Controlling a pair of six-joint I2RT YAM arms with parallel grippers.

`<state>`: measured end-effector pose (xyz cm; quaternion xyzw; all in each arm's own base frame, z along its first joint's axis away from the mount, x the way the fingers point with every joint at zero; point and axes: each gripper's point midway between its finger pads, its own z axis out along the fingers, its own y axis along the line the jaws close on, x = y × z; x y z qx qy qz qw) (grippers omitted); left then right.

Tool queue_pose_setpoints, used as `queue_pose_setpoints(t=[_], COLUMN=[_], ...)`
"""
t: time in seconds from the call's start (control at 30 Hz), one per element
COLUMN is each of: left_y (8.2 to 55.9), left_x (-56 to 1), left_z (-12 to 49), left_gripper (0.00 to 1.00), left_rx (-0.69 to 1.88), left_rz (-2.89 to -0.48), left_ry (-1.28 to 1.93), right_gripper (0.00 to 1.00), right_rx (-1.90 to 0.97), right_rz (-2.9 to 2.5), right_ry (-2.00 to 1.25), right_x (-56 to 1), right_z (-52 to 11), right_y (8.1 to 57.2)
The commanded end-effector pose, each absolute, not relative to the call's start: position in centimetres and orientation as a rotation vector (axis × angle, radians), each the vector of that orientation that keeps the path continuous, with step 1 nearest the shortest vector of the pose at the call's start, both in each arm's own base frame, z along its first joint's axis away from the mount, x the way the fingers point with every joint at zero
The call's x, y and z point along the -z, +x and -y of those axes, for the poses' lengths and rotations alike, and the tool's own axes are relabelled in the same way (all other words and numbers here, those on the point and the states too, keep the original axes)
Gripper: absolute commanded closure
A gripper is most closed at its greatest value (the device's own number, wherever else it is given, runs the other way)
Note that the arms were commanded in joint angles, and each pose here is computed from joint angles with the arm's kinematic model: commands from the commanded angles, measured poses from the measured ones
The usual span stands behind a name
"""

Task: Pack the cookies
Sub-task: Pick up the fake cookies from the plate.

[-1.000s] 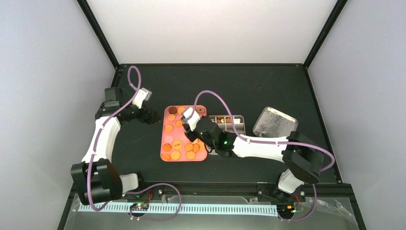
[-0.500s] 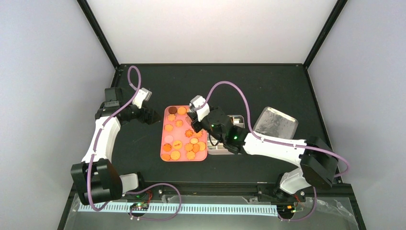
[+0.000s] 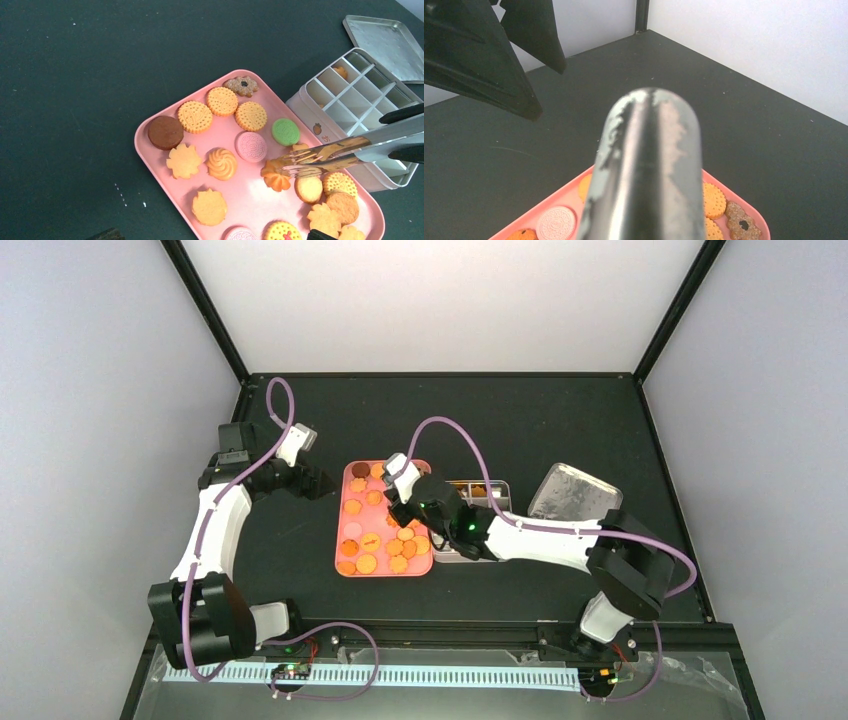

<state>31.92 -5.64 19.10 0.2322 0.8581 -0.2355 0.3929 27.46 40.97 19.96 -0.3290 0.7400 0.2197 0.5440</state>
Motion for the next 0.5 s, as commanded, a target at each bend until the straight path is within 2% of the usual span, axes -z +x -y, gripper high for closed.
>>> queue_pose_setpoints(t=[0.0, 0.47], left_y=[32.3, 32.2], left_x=[-21.3, -21.3], left_z=[5.5, 5.4], left_gripper=[0.02, 0.02], left_rx=[0.570, 0.563], left_rz=[-2.118, -2.119], left_ry=[0.611, 0.615], right_gripper=[0.77, 0.67], right_rx=[-0.555, -0.572], right_rz=[-1.692, -1.724], right_ry=[-0.733, -0.752], right_x=[-22.5, -20.6], right_z=[-41.9, -42.7], right_y=[28.0, 28.0])
